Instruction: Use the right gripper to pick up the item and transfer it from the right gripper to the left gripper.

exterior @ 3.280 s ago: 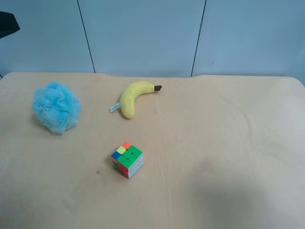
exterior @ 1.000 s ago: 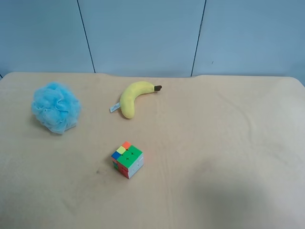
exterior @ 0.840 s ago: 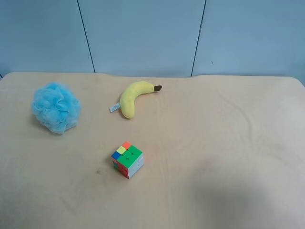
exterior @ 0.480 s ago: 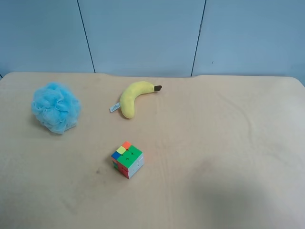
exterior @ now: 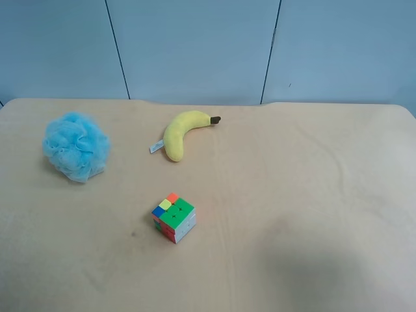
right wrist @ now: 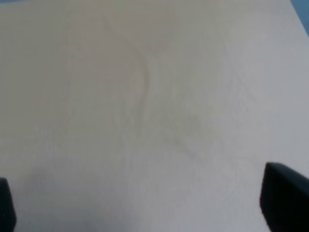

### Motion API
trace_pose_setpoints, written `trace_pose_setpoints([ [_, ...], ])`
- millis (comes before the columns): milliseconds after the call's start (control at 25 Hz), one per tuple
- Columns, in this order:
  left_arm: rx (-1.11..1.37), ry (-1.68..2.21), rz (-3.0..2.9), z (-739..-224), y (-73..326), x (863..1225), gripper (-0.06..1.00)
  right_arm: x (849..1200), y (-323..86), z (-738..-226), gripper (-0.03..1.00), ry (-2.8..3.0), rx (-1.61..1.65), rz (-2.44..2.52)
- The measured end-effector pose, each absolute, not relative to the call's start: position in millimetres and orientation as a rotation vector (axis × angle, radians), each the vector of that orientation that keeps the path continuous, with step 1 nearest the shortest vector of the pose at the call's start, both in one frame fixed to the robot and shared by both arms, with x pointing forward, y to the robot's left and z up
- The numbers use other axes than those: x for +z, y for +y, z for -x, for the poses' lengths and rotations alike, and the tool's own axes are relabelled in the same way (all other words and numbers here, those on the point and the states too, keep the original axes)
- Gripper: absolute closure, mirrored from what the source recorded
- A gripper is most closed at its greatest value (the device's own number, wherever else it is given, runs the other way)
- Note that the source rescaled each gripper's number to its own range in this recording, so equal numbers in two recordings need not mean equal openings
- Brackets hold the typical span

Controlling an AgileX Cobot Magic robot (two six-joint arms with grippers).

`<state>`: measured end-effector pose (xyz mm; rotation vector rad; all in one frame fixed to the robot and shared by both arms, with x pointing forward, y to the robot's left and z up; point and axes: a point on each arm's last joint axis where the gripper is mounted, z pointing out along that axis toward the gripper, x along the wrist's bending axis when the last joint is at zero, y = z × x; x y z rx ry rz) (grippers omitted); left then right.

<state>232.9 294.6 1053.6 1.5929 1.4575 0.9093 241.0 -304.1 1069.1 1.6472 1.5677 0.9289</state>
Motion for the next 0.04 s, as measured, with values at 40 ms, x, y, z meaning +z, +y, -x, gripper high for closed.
trace_pose_setpoints([
  [40, 0.909, 1.457, -1.593, -232.9, 294.6, 1053.6, 0.01, 1069.1, -304.1, -241.0, -0.03, 1.568, 0.929, -1.647],
])
